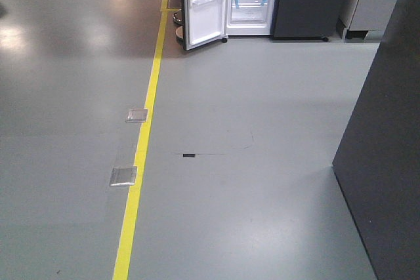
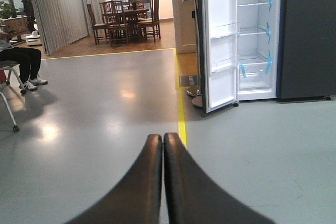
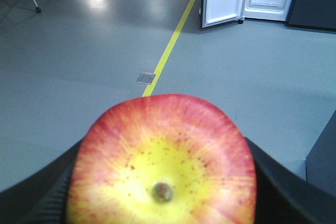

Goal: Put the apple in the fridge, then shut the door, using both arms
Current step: 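Drive toward the open white refrigerator along the yellow line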

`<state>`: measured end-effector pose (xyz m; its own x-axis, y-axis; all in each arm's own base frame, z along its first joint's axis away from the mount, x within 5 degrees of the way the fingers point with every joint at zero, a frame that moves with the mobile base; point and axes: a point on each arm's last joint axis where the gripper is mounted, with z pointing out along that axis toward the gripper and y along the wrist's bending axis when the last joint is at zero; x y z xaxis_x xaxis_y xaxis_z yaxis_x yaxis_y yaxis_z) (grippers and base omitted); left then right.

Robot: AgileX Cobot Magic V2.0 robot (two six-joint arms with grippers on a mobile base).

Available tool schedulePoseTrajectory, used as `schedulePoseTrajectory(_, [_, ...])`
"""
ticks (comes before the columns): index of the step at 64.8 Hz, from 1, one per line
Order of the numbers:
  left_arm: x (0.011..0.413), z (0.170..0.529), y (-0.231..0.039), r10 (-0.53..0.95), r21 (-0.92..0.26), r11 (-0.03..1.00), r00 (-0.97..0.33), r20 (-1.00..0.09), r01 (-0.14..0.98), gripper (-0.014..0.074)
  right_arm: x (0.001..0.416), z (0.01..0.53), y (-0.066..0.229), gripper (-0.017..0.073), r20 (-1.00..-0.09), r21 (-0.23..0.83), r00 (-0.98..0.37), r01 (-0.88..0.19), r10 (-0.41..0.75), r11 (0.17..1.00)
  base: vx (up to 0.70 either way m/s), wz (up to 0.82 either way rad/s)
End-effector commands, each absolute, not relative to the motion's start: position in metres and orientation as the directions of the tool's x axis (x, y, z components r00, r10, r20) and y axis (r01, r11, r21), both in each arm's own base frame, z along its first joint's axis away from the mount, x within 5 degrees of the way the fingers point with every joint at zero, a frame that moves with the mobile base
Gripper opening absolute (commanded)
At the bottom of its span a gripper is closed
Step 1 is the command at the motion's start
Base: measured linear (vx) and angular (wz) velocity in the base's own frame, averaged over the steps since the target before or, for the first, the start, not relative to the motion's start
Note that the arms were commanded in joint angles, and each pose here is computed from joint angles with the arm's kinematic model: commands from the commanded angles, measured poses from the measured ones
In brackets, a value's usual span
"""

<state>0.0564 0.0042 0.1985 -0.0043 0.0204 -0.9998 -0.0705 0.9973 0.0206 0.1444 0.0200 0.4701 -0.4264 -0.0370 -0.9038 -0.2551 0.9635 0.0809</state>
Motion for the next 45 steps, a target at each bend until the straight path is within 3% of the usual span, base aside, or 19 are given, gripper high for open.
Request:
schedulePoseTrajectory(1, [0.0563, 0.1963, 0.0033, 0.009, 0.006, 0.998, 0.055, -0.998, -0.059, -0.0006, 0.1424, 0.4849, 0.0196, 0.0043, -0.945, 0.077, -0.326, -0.248, -0.008, 0.966, 0.12, -0.03])
schedulePoseTrajectory(45, [0.0563, 0.1963, 0.0033, 0.009, 0.006, 0.998, 0.055, -0.998, -0.059, -0.0006, 0.1424, 0.4849, 0.0196, 0.0043, -0.945, 0.077, -0.326, -0.248, -0.008, 0.966, 0.13, 0.00])
